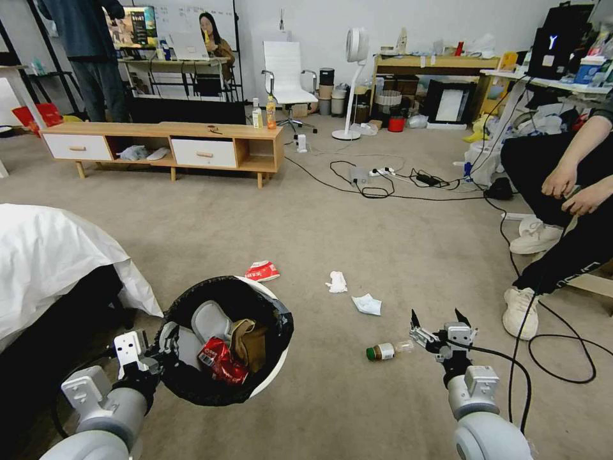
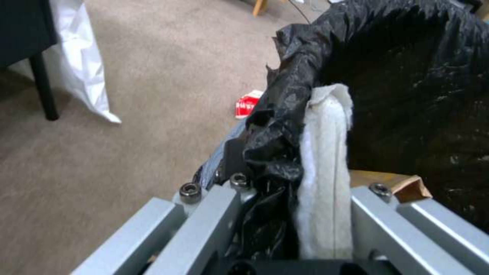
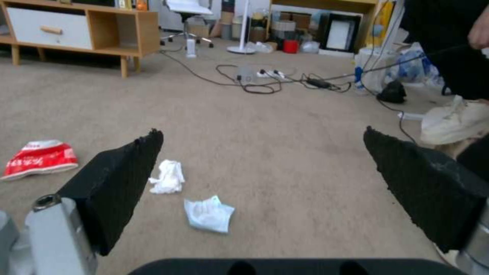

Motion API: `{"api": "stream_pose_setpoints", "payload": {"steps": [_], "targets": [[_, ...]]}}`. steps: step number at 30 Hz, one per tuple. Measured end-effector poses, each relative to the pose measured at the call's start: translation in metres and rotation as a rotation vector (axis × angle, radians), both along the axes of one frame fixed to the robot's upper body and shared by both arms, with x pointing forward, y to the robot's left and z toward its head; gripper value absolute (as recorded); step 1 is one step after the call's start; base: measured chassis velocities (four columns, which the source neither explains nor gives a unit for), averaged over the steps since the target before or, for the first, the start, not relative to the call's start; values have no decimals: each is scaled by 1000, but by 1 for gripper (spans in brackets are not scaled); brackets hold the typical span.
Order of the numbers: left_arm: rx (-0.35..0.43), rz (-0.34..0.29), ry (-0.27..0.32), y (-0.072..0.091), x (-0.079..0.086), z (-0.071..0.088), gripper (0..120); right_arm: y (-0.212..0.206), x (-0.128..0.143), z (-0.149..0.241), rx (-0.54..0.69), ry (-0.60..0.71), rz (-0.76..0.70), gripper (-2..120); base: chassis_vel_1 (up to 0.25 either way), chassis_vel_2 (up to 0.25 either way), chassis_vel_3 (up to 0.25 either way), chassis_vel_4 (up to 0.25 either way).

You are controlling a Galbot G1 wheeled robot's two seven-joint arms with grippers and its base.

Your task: Pick up the trash bin and place the garbage on the floor into it.

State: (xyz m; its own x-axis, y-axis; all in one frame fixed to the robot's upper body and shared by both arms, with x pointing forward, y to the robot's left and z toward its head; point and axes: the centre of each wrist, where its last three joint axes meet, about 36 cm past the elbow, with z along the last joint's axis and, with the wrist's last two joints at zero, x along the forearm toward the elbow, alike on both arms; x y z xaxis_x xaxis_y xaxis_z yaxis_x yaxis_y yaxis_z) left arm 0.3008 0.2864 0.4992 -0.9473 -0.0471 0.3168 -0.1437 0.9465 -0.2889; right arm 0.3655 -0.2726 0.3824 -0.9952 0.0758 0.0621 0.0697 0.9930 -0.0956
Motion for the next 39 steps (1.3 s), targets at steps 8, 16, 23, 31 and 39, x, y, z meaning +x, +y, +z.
{"api": "stream_pose_setpoints", "payload": {"steps": [8, 16, 23, 31, 39], "targets": [[-3, 4, 1, 1, 1, -2, 6, 2, 3, -3, 5, -9, 3, 100, -229, 226, 232, -221], [-4, 4, -3, 1, 2, -1, 6, 1, 5, -4, 1, -17, -1, 100, -186, 196, 189, -190], [-6, 5, -3, 0, 2, -2, 6, 2, 6, -4, 2, -18, -1, 100, 25, -27, -15, 14], [-5, 8, 0, 1, 1, -2, 6, 5, 6, -4, 41, 3, -19, 100, 8, -4, -5, 7], [-6, 9, 2, 1, 1, -2, 6, 22, 11, 24, 244, 224, -197, 100, 0, 0, 0, 0]]}}
